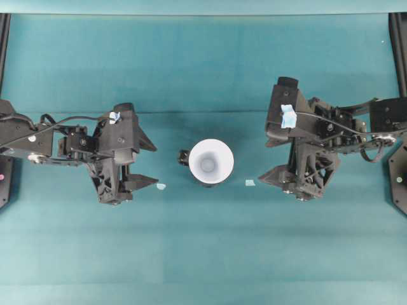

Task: Put a paper cup into the cup holder on your left arm.

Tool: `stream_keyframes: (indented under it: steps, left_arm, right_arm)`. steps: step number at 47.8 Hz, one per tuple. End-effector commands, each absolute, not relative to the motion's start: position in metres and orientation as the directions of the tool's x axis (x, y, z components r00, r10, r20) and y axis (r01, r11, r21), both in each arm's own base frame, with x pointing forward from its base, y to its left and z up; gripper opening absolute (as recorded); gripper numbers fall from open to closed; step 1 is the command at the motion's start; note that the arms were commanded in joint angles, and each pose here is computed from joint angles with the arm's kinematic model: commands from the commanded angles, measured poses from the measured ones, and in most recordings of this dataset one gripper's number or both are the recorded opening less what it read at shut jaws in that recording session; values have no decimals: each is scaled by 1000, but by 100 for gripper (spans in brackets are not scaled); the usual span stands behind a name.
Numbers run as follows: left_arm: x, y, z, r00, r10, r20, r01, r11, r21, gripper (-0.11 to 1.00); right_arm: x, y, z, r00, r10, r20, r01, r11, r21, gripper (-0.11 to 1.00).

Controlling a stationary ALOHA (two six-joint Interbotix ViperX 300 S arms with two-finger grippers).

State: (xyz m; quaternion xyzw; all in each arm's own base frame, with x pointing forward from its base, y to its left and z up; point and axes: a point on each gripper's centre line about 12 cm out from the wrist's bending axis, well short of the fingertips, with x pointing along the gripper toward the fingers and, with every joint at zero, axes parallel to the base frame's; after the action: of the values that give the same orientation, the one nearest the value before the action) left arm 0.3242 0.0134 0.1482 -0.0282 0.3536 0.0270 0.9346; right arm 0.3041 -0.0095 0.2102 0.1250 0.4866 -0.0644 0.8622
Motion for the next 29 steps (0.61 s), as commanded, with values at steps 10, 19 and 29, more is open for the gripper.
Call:
stream_keyframes:
  steps: [10,19,29]
  left_arm:
    - [330,14,156,768,32,-639,-71,997,-35,92]
    - [330,14,157,769,32,-638,-70,997,-34,92]
    - [330,14,156,767,32,-640,-70,997,-33,92]
  right_arm:
    - [305,-9,218,545,9,-838,220,963,154,84]
    - [305,-9,218,545,9,-838,220,963,154,84]
    - [304,-9,217,543,9,-840,221,963,153,84]
